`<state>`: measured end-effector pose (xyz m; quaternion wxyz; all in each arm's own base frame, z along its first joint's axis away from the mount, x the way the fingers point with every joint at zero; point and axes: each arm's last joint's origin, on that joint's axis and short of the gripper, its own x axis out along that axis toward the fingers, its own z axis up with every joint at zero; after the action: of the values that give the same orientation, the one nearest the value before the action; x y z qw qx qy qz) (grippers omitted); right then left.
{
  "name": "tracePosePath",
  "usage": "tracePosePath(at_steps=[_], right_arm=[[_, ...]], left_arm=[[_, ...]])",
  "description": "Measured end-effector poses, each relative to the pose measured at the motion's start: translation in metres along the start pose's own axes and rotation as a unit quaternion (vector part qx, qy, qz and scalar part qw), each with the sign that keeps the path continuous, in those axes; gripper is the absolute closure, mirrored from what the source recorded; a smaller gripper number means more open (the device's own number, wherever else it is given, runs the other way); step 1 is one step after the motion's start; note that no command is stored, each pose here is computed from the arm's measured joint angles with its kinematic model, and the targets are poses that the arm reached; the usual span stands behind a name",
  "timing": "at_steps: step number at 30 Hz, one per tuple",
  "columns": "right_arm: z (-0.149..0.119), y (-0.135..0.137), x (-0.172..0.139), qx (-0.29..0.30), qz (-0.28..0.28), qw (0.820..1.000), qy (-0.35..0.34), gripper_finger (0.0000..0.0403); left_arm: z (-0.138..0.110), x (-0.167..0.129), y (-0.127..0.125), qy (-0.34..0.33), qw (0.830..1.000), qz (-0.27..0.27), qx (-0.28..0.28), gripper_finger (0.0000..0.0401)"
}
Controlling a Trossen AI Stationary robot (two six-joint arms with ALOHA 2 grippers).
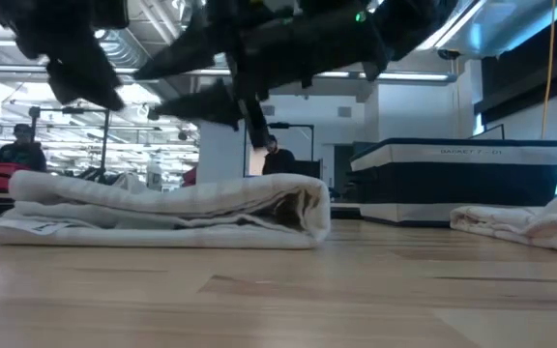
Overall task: Fold towel
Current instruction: Stack the white plaid towel on the white patterned towel
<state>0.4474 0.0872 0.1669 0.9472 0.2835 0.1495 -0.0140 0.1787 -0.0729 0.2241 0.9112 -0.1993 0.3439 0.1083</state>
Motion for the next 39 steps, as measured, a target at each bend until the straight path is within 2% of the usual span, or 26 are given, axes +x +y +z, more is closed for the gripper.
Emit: tracePosePath(at_steps=[4, 7, 12, 16, 19, 22, 27, 31, 35, 37, 39], right_arm=[[-0.001, 0.007, -0.008, -0.151, 0.013, 0.987, 0.055, 0.0219], [-0.014, 0.003, -0.008, -0.217, 0.0, 0.971, 0.104, 0.0219], [-0.032, -0.011, -0.008, -0.248, -0.045, 0.952, 0.175, 0.0219], [-0.041, -0.021, -0.014, -0.259, -0.086, 0.933, 0.233, 0.0219], [-0.044, -0.025, -0.017, -0.283, -0.109, 0.917, 0.258, 0.0219], [-0.044, -0.026, -0.019, -0.299, -0.113, 0.91, 0.264, 0.0219], [-0.03, -0.017, -0.027, -0.302, -0.105, 0.914, 0.25, 0.0219], [-0.005, 0.0, -0.043, -0.29, -0.093, 0.926, 0.222, 0.0219], [0.001, 0.003, -0.045, -0.254, -0.095, 0.941, 0.204, 0.0219], [-0.004, 0.001, -0.036, -0.234, -0.098, 0.95, 0.184, 0.0219], [-0.016, -0.007, -0.026, -0.221, -0.112, 0.951, 0.187, 0.0219]], left_arm=[[-0.007, 0.019, 0.004, -0.046, 0.998, 0.021, 0.02, 0.0237], [-0.018, 0.039, 0.014, -0.046, 0.996, 0.068, 0.026, 0.0237], [-0.036, 0.062, 0.034, 0.014, 0.988, 0.148, 0.04, 0.0237], [-0.049, 0.062, 0.044, 0.085, 0.979, 0.183, 0.011, 0.0237], [-0.051, 0.059, 0.044, 0.093, 0.978, 0.185, -0.015, 0.0237], [-0.045, 0.055, 0.038, 0.071, 0.984, 0.159, -0.036, 0.0237], [-0.021, 0.045, 0.021, 0.006, 0.994, 0.101, -0.033, 0.0237], [-0.011, 0.045, 0.019, -0.046, 0.994, 0.102, 0.011, 0.0237], [-0.019, 0.056, 0.03, -0.031, 0.991, 0.129, 0.031, 0.0237], [-0.027, 0.062, 0.036, -0.014, 0.989, 0.145, 0.034, 0.0237], [-0.037, 0.068, 0.042, 0.002, 0.987, 0.16, 0.019, 0.0237]])
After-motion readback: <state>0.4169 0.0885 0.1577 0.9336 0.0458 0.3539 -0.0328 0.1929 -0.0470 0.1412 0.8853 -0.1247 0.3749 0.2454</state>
